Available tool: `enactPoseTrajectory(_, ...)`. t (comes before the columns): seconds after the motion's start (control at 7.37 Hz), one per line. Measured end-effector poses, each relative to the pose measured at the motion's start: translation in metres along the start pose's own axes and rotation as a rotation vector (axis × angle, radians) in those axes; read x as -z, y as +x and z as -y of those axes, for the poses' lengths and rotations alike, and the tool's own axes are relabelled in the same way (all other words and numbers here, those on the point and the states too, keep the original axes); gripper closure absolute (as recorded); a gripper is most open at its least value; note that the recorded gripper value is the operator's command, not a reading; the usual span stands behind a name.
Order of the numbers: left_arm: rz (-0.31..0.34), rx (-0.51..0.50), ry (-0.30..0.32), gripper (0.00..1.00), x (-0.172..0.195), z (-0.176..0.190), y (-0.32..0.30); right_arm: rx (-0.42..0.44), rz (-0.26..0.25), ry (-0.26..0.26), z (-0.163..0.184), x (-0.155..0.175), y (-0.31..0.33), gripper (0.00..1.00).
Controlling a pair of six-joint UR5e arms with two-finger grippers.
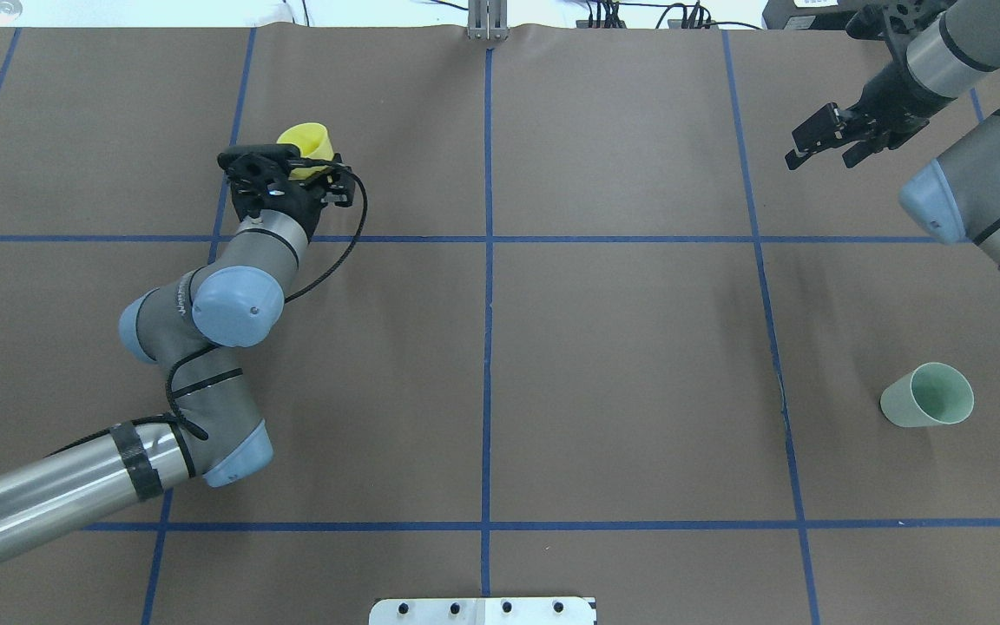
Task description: Transfer and stack yellow cup on green cup
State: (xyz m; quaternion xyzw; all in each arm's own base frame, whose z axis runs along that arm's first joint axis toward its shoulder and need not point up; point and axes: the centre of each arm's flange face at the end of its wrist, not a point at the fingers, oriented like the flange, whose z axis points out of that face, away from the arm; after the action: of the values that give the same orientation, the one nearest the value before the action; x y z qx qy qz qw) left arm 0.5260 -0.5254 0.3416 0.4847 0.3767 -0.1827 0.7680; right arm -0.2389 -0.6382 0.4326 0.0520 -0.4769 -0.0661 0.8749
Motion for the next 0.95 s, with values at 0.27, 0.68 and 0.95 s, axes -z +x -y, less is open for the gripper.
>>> enactPoseTrajectory(0.27, -0.21, -0.086, -0.07, 0.55, 0.017, -0.012, 0.059, -0.033, 0.024, 0.007, 0.006, 0.0, -0.041, 0.0)
enactPoseTrajectory(0.68, -0.546, -0.3, -0.135, 0.56, 0.045, -0.003, 0.116, 0.0, 0.05, 0.016, 0.001, -0.004, -0.096, 0.0)
enactPoseTrajectory(0.95, -0.667, -0.405, -0.115, 0.55, 0.059, -0.005, 0.131, -0.012, 0.077, 0.021, -0.015, -0.007, -0.144, 0.0)
